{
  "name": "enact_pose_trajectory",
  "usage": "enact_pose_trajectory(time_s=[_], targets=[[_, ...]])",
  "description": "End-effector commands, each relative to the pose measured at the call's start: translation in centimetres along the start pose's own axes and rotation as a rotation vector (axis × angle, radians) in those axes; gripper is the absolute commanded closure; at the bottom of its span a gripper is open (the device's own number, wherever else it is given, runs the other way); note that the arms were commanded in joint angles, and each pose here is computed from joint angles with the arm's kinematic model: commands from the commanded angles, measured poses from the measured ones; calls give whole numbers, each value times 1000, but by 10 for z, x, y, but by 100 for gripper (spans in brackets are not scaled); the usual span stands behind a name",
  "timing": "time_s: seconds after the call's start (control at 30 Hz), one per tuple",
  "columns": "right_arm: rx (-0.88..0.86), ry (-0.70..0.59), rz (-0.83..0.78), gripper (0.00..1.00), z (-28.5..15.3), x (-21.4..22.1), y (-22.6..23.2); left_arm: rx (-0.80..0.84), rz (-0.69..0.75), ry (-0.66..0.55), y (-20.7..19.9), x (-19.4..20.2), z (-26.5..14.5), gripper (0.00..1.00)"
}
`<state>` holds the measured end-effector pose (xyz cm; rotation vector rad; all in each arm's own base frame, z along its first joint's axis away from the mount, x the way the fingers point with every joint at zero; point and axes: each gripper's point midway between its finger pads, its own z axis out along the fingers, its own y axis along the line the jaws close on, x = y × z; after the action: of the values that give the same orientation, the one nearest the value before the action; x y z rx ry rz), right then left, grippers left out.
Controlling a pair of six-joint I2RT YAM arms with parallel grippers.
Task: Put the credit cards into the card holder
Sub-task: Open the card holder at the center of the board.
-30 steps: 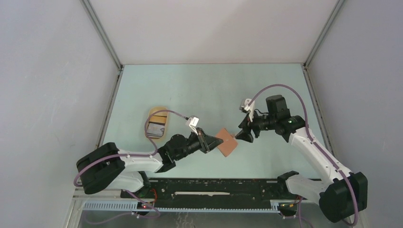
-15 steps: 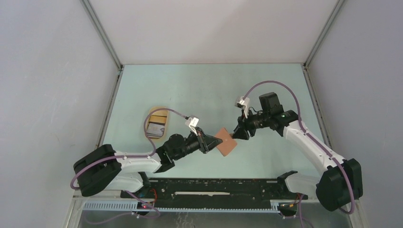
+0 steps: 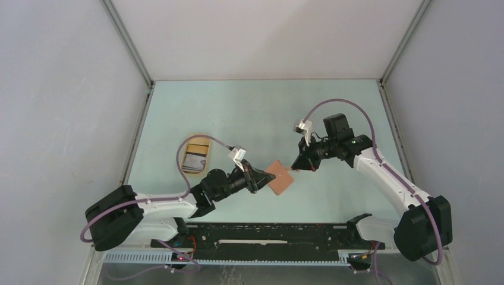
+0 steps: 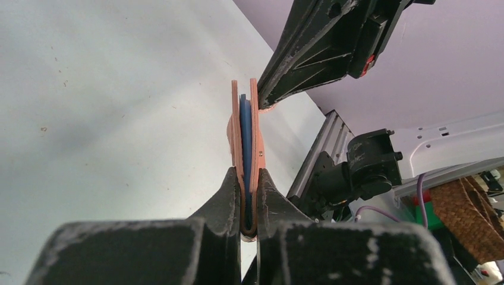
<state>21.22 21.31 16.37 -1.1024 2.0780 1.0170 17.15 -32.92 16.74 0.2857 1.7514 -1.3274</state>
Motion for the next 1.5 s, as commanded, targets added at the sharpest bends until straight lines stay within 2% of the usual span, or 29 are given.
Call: enact_pose_trajectory(time_s=[0.0,0.2,0.33,0.47,0.7,0.97,1.27,1.47], targets=[[-75,-53,-57,100,-11,-19,19,10,36,-37,0,-7,-5,90],[-90,-90,-81,100,-24,-26,24,-47,0,-74,14,-11,-11,43],[-61,-98,-73,100,-30,-27,18,-91,-4,-116,25,-17,-22,29],[-36,-95,-51,100,-32,-26,11,-133,17,-135,33,-20,-32,25],[35,-72,-11,100,-35,-21,-6,-131,54,-143,32,-22,-41,24],[224,-58,6,100,-49,-19,-32,-70,72,-112,23,-16,-40,23],[503,-183,277,100,-65,-24,-92,-48,73,-72,21,-7,-30,23],[517,-173,339,100,-51,-36,-122,-60,90,-52,25,-4,-25,23]])
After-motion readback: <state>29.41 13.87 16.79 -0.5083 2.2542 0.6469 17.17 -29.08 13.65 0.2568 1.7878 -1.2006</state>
